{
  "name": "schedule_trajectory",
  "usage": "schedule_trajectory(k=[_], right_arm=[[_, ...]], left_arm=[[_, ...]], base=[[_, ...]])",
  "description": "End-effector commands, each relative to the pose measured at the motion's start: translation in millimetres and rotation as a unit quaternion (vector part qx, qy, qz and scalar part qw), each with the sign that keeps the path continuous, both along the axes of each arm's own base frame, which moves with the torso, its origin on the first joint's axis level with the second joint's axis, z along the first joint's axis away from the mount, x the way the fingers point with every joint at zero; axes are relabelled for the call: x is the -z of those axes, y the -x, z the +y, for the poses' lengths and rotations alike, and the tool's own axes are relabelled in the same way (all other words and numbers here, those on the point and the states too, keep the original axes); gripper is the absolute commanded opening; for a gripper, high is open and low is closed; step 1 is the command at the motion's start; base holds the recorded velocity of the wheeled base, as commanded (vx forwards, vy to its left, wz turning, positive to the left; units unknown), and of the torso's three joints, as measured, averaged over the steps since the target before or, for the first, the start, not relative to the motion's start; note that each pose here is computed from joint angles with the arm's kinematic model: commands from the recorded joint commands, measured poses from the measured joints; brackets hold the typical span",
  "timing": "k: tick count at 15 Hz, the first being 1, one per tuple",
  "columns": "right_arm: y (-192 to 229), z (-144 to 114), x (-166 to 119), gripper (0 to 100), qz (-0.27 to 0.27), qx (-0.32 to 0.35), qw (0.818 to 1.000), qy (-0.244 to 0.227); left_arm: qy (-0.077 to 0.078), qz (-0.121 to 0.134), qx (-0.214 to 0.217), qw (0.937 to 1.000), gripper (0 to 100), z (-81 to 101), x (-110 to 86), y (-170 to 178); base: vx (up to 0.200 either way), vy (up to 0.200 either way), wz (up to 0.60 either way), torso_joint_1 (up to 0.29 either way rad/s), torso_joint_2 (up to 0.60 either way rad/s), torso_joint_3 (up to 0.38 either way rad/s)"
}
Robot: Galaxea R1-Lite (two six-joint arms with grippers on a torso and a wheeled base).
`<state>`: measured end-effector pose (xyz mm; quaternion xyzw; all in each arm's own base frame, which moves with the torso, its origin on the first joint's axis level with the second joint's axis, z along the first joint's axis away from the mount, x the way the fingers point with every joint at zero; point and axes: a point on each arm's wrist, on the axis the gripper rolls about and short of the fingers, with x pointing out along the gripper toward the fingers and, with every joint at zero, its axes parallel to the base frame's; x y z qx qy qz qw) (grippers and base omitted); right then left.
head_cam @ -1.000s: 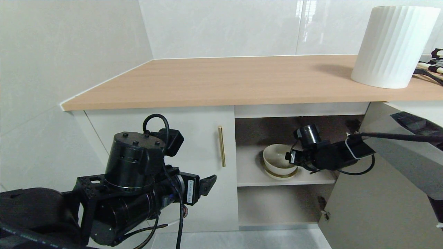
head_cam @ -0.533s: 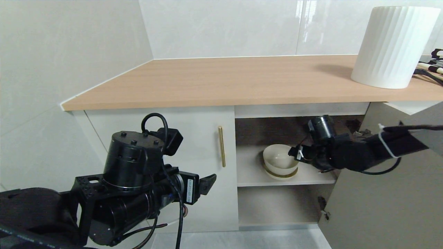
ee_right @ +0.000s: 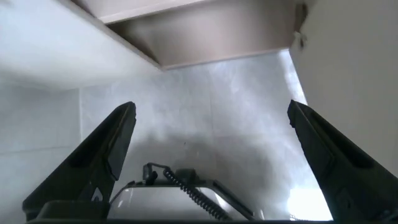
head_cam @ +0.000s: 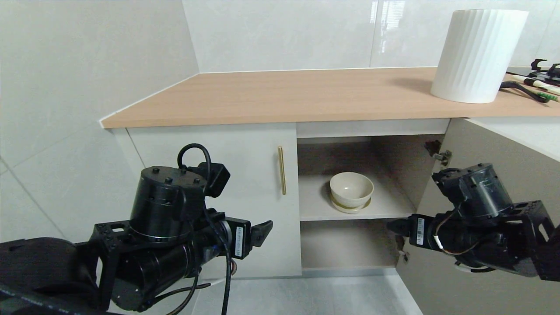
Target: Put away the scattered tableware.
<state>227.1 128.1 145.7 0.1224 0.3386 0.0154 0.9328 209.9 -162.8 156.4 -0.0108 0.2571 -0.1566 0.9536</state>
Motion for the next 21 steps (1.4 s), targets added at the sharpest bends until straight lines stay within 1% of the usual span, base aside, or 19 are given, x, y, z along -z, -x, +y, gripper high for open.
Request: schedule_trajectory(k=[1,11,13,15,17,18,19,21], right_arm=[[7,-2,-7,100,-0.012,-0.004,1.0,-0.007],[4,0,-2,100,-0.003,-0.004,1.0,-0.003],[4,-1,-3,100,-0.005,-0.004,1.0,-0.004],[10,-4,-11,100,-0.016,-0.005,1.0,-0.01],[22,-10,-19,100,-0.026,-0.011,1.0,-0.008],[36,-14,-29,100,-0.038,-0.026,0.999,-0.007],[49,-21,-38,100,-0.038,-0.028,0.999,-0.007],[76,-37,-47,100,-0.014,-0.046,0.999,-0.01]], left_arm=[[-0.001,0.001,0.0,1.0,100,-0.4,1.0,0],[-0.002,0.002,0.0,1.0,100,-0.7,1.8,-1],[-0.001,0.001,0.0,1.0,100,-0.3,1.3,0],[0.0,0.001,0.0,1.0,100,-0.2,0.9,0],[-0.003,0.001,0.001,1.0,100,0.2,1.9,0],[-0.003,-0.001,0.002,1.0,100,0.6,0.6,2],[0.0,-0.005,0.003,1.0,100,0.9,-1.8,3],[0.003,-0.009,0.003,1.0,100,2.0,-4.6,4]], base=[[-0.2,0.0,0.0,0.002,0.01,0.007],[-0.2,0.0,0.0,0.0,0.0,0.002],[0.0,0.0,0.0,0.0,0.0,0.0],[0.0,0.0,0.0,0.0,0.0,0.0],[0.0,0.0,0.0,0.0,0.0,0.0],[0.0,0.0,0.0,0.0,0.0,0.0],[0.0,-0.2,0.0,0.002,0.01,0.012],[0.0,-0.2,0.0,0.0,0.0,0.005]])
